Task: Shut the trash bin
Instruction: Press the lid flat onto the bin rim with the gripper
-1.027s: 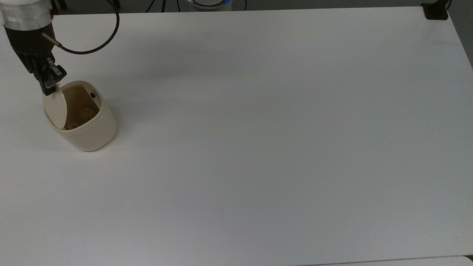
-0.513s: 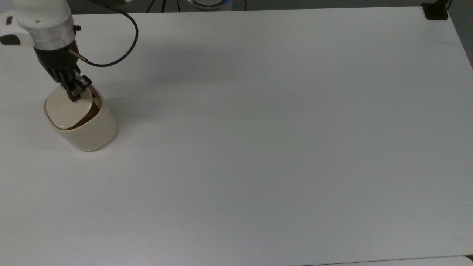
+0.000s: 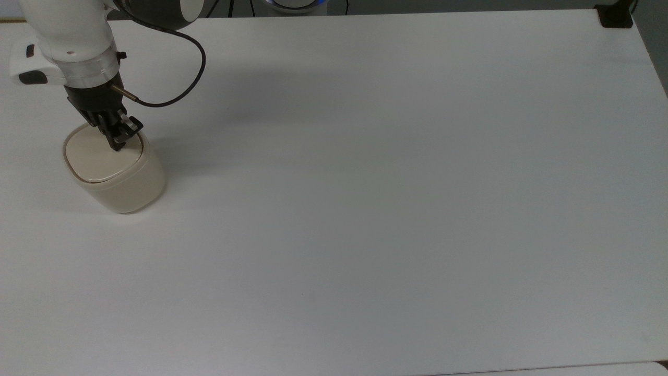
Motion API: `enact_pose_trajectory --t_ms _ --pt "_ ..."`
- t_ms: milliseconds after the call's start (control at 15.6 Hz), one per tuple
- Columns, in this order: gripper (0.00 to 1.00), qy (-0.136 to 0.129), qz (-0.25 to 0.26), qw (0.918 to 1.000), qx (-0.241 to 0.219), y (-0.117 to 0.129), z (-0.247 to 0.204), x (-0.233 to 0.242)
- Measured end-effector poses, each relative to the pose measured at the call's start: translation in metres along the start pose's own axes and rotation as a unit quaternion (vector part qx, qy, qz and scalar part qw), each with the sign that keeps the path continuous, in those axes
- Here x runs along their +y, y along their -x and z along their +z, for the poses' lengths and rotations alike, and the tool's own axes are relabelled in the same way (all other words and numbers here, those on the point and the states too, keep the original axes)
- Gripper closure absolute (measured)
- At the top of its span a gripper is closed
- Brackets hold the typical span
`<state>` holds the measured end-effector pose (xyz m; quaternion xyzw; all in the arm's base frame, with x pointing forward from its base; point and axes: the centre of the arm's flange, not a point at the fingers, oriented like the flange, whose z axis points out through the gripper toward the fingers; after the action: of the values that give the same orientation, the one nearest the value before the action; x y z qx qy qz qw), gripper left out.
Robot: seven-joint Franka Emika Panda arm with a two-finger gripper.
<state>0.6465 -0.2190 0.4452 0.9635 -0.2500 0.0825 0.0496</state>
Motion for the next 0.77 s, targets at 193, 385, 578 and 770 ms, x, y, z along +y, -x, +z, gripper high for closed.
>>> enact_pose_trajectory --t_ms 193,385,578,770 --pt "0.99 0.000 -0.001 1.0000 -0.001 0.001 0.001 0.000" --pt "0.99 0.001 -0.003 1.0000 -0.001 0.001 0.001 -0.001" --pt "0.97 0.001 -0.005 1.0000 -0.001 0.001 0.001 -0.001" --pt "0.81 -0.004 -0.004 0.9999 0.010 -0.001 -0.015 0.000"
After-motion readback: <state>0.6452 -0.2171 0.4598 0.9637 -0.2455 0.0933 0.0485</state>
